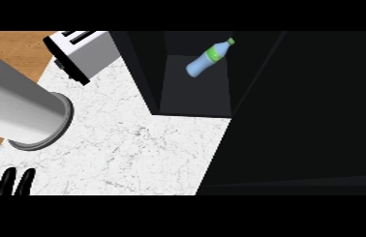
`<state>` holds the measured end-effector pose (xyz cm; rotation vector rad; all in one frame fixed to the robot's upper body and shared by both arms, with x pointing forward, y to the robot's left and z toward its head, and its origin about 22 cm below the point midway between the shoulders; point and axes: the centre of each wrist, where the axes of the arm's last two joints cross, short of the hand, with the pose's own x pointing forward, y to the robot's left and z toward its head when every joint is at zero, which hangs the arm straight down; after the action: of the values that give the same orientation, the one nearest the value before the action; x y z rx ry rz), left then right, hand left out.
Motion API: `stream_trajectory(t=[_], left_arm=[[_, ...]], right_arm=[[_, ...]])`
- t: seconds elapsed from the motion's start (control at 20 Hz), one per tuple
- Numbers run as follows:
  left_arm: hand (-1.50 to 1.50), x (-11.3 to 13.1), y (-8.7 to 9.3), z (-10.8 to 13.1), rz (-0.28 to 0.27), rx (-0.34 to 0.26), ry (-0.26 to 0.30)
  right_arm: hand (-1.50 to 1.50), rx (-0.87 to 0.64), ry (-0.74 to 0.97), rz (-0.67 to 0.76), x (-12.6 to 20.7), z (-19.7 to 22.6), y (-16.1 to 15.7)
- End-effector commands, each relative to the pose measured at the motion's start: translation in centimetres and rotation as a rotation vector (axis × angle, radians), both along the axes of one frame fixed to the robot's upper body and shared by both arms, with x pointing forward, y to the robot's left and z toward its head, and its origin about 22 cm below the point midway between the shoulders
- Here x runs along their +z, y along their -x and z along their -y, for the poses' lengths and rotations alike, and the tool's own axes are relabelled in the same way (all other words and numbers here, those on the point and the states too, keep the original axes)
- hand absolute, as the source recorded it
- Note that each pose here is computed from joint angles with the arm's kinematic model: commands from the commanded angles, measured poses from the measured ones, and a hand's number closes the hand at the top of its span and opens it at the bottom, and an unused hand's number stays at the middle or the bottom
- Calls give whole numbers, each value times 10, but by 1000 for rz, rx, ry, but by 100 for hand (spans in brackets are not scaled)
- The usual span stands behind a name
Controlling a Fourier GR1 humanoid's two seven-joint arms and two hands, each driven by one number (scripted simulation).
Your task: Pick up the bottled water, place it into the cabinet and close the cabinet
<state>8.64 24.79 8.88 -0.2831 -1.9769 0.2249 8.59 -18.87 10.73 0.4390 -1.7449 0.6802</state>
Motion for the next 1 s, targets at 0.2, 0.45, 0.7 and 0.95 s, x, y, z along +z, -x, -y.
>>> stream_trajectory(t=[0.2,0.45,0.7,0.95], left_arm=[[-150,9,14,-21,15,-18,9],[-150,12,18,-30,25,-40,15],[-150,1,29,-46,-7,-38,26],[-150,6,48,-72,22,-36,40]], right_arm=[[150,101,-181,-110,9,-48,-2],[150,75,-185,-129,6,-55,-32],[150,66,-173,-157,15,-86,-60],[150,10,-220,-200,27,-93,-104]])
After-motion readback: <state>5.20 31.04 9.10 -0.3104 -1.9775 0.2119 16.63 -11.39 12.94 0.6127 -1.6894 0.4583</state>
